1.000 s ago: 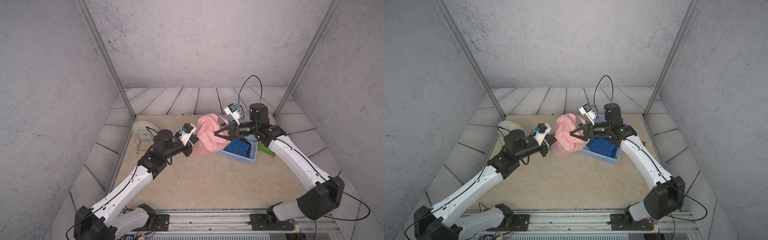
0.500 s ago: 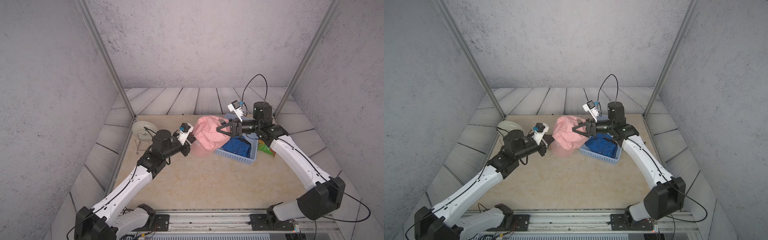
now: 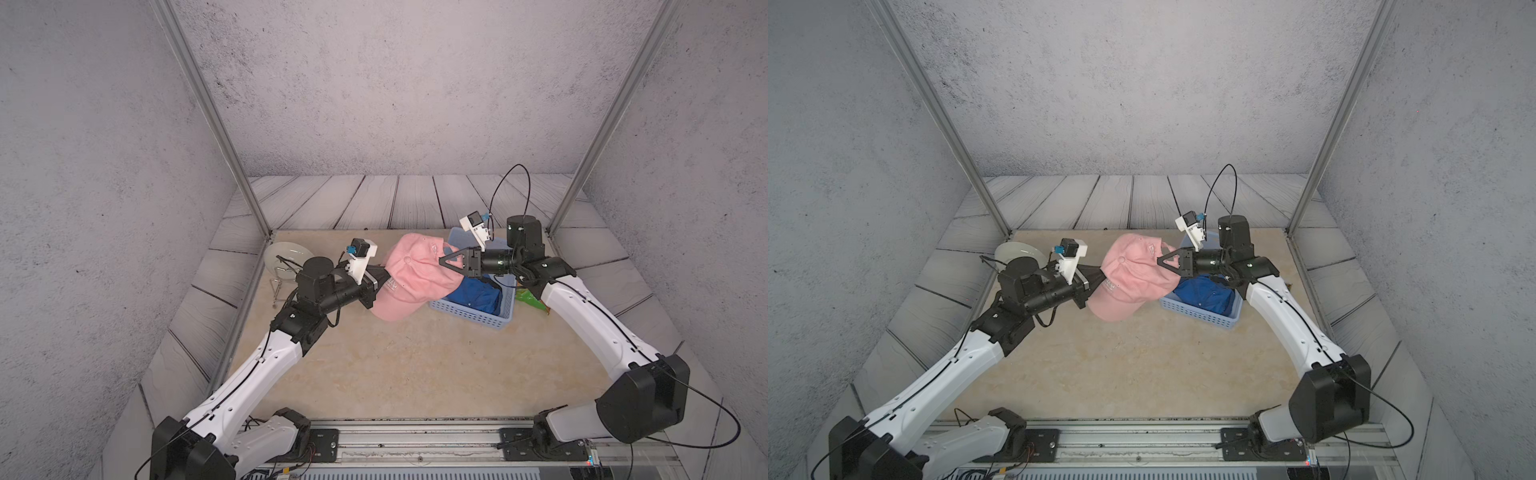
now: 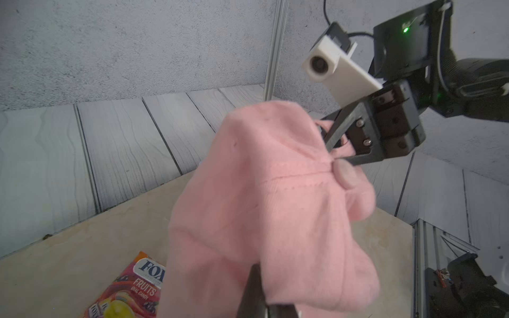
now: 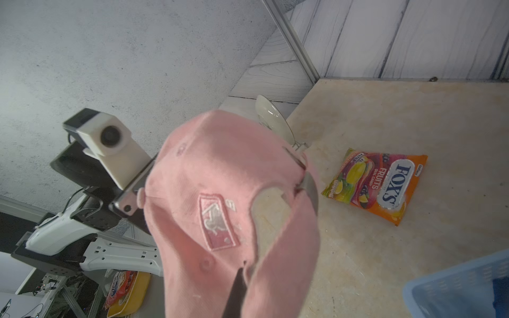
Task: Turn the baseball cap inside out
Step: Turn over the baseball cap.
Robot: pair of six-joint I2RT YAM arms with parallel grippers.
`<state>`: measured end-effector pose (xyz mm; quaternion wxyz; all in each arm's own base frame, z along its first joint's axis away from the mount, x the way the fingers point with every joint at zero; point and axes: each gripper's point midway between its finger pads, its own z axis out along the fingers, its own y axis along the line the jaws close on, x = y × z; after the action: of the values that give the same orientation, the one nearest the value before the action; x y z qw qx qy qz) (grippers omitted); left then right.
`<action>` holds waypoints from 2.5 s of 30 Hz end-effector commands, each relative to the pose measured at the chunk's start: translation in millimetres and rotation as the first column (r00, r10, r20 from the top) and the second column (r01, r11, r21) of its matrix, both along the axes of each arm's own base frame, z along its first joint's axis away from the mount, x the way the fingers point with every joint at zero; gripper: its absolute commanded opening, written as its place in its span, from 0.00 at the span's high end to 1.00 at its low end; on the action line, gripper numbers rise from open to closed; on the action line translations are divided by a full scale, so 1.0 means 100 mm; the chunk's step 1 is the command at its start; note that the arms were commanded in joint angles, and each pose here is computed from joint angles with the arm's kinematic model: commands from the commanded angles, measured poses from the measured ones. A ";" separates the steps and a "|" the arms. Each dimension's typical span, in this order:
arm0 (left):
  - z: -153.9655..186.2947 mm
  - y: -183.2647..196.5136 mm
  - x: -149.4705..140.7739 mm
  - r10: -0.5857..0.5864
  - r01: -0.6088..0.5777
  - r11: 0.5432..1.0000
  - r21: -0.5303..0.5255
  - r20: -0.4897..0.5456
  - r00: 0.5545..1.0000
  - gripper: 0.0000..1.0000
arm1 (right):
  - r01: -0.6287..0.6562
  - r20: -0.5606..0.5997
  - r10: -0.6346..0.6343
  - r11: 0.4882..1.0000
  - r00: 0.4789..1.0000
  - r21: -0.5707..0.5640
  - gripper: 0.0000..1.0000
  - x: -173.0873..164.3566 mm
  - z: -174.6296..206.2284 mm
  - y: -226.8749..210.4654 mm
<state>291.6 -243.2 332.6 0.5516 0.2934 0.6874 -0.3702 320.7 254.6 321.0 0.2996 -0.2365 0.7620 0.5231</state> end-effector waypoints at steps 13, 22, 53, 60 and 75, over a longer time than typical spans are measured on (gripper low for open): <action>-0.16 0.01 0.16 0.016 -0.008 0.985 0.174 -0.041 0.999 1.00 | 0.483 0.309 -0.410 0.847 0.858 -0.220 0.05 0.26 0.07 -0.90; -0.36 -0.03 0.11 -0.059 0.076 0.948 0.309 -0.064 0.996 1.00 | 0.342 0.230 -0.321 0.938 0.919 -0.058 0.12 0.09 0.31 -0.56; -0.41 -0.14 0.09 -0.108 0.123 0.930 0.347 -0.063 0.992 1.00 | -0.125 0.097 0.132 0.989 0.986 -0.073 0.76 -0.18 -0.07 0.66; -0.69 0.12 0.02 -0.023 0.083 0.869 0.487 -0.127 0.992 1.00 | 0.069 0.265 0.038 0.922 0.963 -0.382 0.91 -0.01 -0.37 0.56; -1.14 0.73 0.12 0.291 -0.082 0.850 0.520 -0.333 0.897 0.24 | 0.288 0.455 -0.012 0.789 0.891 -0.543 0.91 0.18 -0.65 0.79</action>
<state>303.9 -179.5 218.0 0.3395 0.3297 0.8676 -0.1527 320.1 334.7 250.6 0.3814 -0.3948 0.8145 0.1878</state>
